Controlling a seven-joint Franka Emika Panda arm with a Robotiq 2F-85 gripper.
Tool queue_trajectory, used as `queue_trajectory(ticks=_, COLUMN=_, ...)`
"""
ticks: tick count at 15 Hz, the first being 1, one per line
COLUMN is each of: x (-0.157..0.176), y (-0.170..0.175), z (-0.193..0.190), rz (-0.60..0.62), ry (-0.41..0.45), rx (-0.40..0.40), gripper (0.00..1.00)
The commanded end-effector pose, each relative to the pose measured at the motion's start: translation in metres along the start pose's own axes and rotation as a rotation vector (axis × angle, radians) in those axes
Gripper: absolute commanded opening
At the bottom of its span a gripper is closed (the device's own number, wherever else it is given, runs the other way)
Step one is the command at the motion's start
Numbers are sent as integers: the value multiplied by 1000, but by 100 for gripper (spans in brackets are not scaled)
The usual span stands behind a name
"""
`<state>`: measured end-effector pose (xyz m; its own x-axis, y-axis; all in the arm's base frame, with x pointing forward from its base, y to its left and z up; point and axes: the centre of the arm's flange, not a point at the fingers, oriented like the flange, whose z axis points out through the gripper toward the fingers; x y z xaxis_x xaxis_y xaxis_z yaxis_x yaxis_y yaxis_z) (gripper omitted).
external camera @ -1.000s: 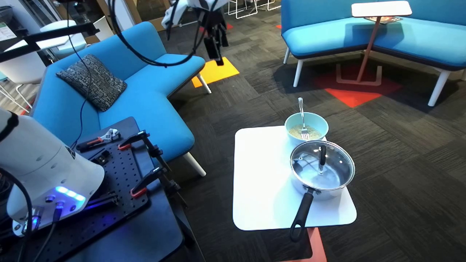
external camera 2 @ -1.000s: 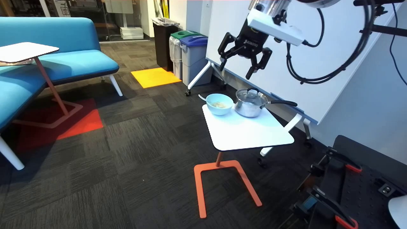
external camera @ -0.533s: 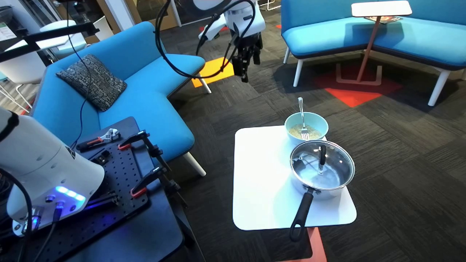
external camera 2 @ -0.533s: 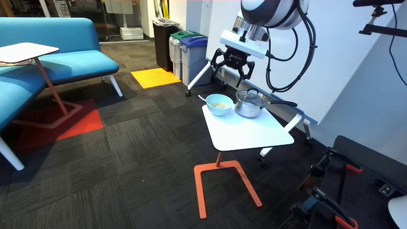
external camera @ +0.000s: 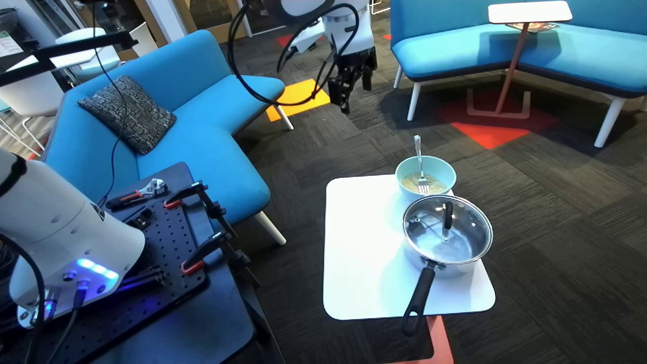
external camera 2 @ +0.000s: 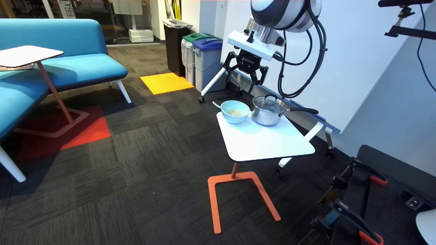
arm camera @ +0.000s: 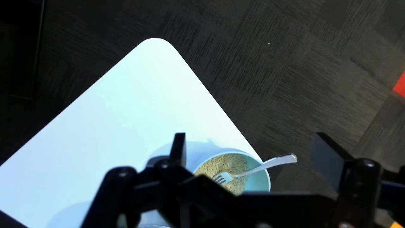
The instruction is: Put the fork on the table
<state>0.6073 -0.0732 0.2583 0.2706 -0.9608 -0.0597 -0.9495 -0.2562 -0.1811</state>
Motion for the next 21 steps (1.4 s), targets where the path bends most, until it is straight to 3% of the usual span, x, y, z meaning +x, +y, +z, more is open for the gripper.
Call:
queue_trajectory(ticks=1, x=54, y=-54, z=44, rz=193, ry=-32, rx=-30, gripper=100)
queue_trajectory(ticks=5, x=95, y=-71, z=107, rz=403, ry=-56, rx=-67, gripper=100)
queue_trajectory(ticks=10, x=129, y=-55, z=164, rz=648, ry=-129, rx=-130, gripper=100)
queue_trajectory(ticks=16, x=172, y=-25, z=174, rz=923, ry=-242, rx=-171, gripper=100)
queue_trajectory(ticks=21, x=187, y=-18, z=163, rz=1142, ry=-371, rx=-176, gripper=100)
